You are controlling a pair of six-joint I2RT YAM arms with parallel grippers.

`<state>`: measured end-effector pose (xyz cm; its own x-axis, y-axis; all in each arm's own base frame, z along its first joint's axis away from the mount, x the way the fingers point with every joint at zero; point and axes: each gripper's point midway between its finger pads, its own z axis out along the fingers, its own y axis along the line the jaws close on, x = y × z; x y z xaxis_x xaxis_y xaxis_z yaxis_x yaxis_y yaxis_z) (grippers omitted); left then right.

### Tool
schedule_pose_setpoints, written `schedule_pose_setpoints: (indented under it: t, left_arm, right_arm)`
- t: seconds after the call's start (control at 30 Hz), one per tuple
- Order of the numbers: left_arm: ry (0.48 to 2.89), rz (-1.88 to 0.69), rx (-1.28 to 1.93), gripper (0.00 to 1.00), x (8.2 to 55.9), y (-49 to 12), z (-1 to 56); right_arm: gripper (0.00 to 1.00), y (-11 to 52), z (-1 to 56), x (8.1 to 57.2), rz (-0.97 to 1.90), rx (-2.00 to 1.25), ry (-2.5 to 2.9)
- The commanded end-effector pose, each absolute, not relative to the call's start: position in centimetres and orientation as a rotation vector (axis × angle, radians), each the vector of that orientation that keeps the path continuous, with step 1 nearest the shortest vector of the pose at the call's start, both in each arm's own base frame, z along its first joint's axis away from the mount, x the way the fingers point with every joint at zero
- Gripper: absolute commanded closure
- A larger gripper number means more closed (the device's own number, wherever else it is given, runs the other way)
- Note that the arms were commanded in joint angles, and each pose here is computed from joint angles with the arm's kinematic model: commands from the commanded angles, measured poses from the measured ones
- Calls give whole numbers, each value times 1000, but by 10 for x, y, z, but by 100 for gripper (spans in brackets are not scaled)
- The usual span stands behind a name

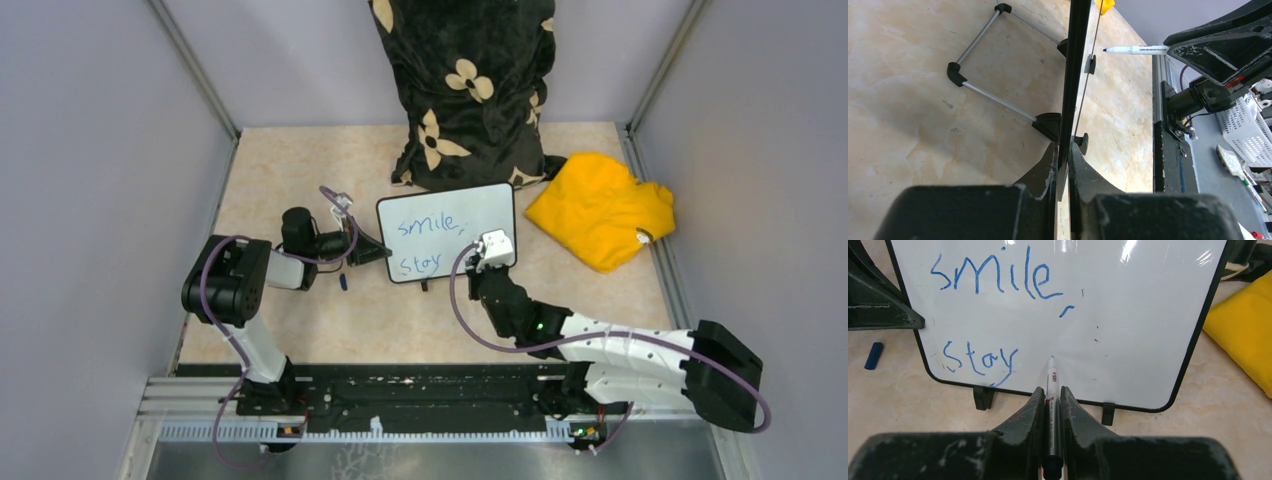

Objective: Write a sentence on the whiteboard

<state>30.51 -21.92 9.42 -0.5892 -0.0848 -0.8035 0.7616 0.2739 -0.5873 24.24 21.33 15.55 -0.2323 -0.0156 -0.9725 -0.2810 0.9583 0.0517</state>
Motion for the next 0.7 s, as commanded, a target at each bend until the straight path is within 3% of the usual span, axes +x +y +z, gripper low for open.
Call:
schedule_pose_setpoints:
  t: [0.0,0.67]
  left_arm:
    - [1842,-1431,600,100,301,-222,82]
    - [1844,-1432,599,100,302,-223,82]
  right_arm:
    - [100,230,192,255,296,-181,1690]
    - [100,256,199,264,293,-179,1650]
